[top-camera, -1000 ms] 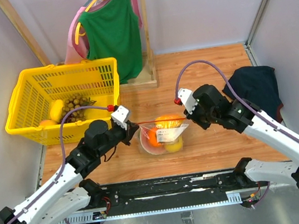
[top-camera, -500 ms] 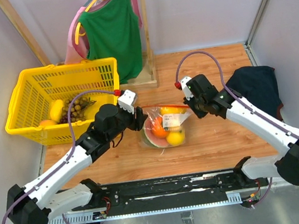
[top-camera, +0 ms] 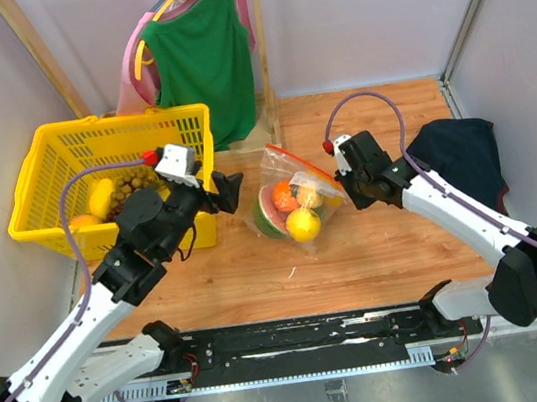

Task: Place the food in the zip-top bag and seal the zipper
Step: Place the zipper food storage bag at the center of the board, then reset both arms

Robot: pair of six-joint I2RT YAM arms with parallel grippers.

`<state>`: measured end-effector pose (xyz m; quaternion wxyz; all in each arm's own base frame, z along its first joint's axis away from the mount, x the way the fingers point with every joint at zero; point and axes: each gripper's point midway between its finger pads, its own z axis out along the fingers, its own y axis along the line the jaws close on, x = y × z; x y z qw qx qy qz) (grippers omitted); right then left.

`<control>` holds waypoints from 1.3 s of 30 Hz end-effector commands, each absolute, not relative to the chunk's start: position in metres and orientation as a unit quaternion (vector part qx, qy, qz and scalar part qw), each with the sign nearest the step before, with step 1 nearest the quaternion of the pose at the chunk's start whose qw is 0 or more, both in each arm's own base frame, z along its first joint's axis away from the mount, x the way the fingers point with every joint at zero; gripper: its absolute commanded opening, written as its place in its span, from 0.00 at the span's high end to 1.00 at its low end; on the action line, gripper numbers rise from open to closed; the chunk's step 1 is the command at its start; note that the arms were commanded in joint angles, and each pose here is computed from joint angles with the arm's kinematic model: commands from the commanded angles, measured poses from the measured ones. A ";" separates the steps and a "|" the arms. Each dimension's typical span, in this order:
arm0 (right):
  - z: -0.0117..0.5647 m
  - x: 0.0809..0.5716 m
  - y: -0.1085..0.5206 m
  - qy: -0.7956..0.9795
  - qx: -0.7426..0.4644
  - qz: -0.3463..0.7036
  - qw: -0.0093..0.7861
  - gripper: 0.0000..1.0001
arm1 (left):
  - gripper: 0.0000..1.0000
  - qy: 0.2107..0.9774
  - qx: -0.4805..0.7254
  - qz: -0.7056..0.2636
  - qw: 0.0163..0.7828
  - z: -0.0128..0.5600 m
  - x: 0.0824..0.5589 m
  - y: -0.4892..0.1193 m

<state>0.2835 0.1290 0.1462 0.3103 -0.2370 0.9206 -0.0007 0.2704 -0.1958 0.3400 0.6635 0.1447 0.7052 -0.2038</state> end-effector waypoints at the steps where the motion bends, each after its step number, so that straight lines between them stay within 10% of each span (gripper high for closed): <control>1: 0.134 0.271 0.120 0.931 -0.211 0.004 0.298 0.99 | 0.01 0.672 0.075 -0.163 0.718 0.382 0.267 -0.154; 10: 0.125 0.259 0.106 0.934 -0.178 -0.009 0.309 0.82 | 0.01 0.602 -0.027 -0.151 0.784 0.401 0.245 -0.097; 23: 0.244 0.256 0.066 0.845 -0.131 -0.042 0.516 0.01 | 0.01 0.566 -0.032 -0.148 0.810 0.403 0.215 -0.068; 39: 0.301 0.230 0.007 0.723 -0.018 -0.093 0.684 0.02 | 0.01 0.531 -0.075 -0.139 0.833 0.383 0.195 -0.034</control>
